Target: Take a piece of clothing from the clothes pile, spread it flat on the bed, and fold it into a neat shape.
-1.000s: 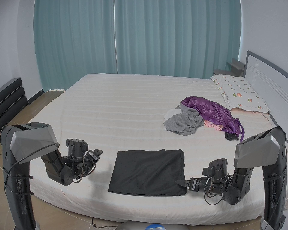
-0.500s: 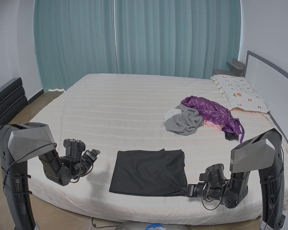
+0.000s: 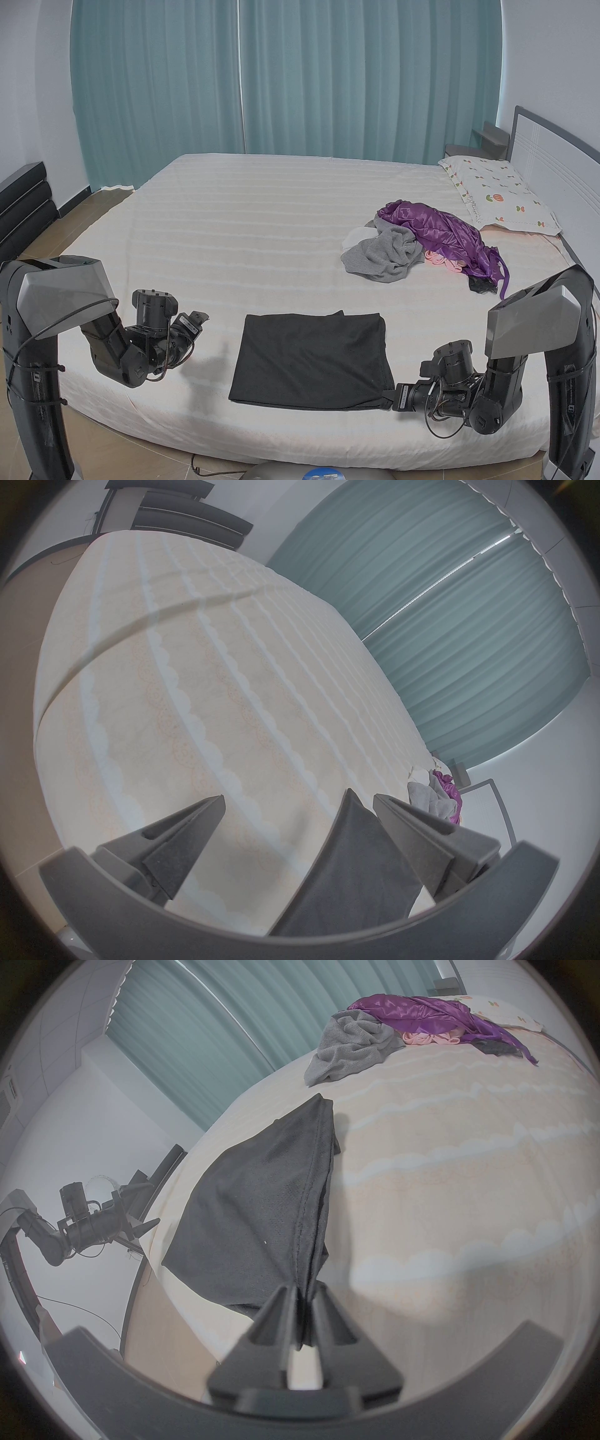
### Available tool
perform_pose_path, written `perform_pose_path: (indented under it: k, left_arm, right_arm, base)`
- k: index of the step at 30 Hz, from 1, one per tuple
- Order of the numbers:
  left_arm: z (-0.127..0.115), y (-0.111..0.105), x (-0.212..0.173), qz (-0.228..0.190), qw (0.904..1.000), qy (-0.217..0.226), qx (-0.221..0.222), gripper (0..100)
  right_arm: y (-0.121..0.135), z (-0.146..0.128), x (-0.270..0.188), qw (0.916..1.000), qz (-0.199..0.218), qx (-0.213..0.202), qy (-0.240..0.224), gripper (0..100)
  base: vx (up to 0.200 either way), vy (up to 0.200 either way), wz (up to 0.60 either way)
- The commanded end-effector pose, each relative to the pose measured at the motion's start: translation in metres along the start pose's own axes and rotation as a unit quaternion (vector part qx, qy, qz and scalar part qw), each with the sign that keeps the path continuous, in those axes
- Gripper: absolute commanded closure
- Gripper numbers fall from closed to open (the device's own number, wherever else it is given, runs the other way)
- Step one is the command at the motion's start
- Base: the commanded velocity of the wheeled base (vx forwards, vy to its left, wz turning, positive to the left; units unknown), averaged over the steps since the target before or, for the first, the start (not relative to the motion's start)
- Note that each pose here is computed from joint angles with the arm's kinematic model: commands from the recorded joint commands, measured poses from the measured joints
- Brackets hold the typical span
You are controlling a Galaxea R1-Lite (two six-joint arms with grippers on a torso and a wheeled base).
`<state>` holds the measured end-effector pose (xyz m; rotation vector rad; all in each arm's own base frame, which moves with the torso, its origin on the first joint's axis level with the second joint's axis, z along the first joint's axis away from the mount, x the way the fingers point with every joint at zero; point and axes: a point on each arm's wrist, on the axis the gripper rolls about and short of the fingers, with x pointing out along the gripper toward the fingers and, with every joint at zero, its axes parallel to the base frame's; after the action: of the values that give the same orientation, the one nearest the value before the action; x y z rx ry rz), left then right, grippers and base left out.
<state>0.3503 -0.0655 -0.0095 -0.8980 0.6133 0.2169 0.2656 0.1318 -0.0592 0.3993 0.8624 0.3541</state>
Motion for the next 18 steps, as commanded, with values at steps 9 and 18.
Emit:
perform_pose_path:
  k: [9,18]
  left_arm:
    - [-0.003,0.000,-0.003,0.000,1.0000,0.003,0.004,0]
    - [-0.013,-0.003,-0.008,-0.003,0.9998,0.017,0.010,0]
  right_arm:
    - [-0.001,0.008,-0.002,0.9992,0.008,0.030,-0.023,0]
    - [-0.017,0.050,-0.006,0.9799,0.029,0.171,-0.098,0]
  base:
    - [0.000,0.000,0.00]
    - [0.000,0.000,0.00]
